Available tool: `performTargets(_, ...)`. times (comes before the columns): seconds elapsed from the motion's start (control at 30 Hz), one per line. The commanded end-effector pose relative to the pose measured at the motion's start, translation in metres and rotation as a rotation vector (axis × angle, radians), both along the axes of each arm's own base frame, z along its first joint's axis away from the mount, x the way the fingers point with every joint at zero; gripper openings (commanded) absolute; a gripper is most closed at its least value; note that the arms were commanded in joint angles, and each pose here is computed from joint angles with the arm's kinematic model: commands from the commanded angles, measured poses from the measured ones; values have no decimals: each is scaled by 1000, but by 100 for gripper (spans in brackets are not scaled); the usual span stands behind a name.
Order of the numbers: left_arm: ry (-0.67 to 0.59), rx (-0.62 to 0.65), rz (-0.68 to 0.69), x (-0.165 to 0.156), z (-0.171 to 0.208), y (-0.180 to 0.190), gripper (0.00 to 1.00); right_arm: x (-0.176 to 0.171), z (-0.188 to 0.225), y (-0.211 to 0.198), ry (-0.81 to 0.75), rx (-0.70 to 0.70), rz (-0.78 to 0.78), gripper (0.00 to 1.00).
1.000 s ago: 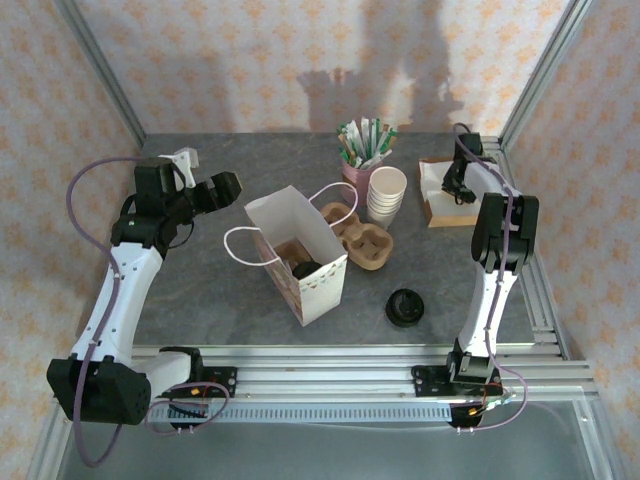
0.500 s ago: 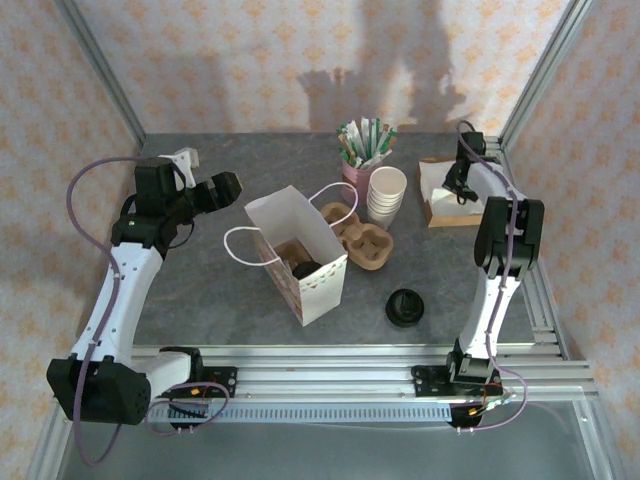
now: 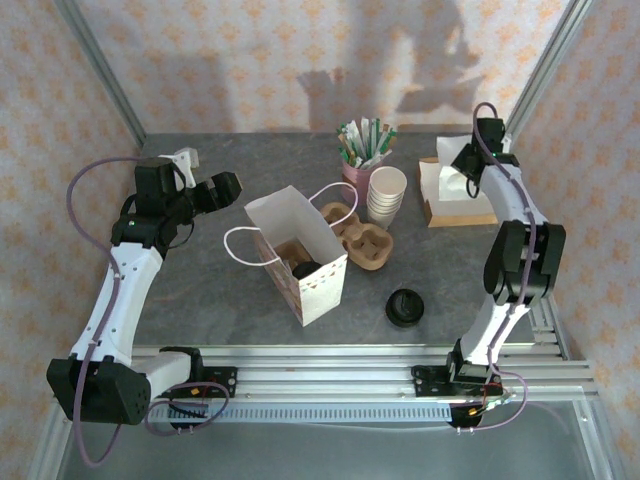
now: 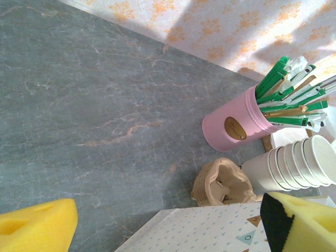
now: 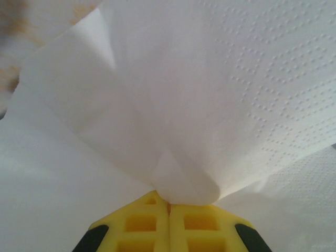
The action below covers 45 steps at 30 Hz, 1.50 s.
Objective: Pack the takeout coffee
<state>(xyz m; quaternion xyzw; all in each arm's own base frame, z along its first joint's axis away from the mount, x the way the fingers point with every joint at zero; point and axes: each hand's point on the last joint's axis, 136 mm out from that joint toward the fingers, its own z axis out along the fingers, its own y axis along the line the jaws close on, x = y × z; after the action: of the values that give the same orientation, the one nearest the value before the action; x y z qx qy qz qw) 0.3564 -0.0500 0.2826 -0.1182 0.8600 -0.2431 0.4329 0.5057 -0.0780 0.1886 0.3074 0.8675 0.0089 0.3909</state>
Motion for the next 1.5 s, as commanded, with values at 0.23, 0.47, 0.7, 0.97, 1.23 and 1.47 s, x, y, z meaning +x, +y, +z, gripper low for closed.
performTargets(0.23,-39,-5,1,3,16,-2,91,-30,160,105,-494,541,284,0)
performTargets(0.47,-40,-7,-3,2,16,-4,91,-112,249,234,-588,698,627,0)
performTargets(0.7,-41,9,-1,1,15,-3,91,-203,270,357,-511,878,934,0)
performTargets(0.97,-36,25,-16,2,12,-7,91,-268,261,433,-437,947,1096,0)
performTargets(1.23,-47,41,-30,-2,14,-12,92,-270,206,475,-242,1043,1060,0)
performTargets(1.47,-41,38,-51,-1,12,-16,92,-258,173,468,-197,890,1007,0)
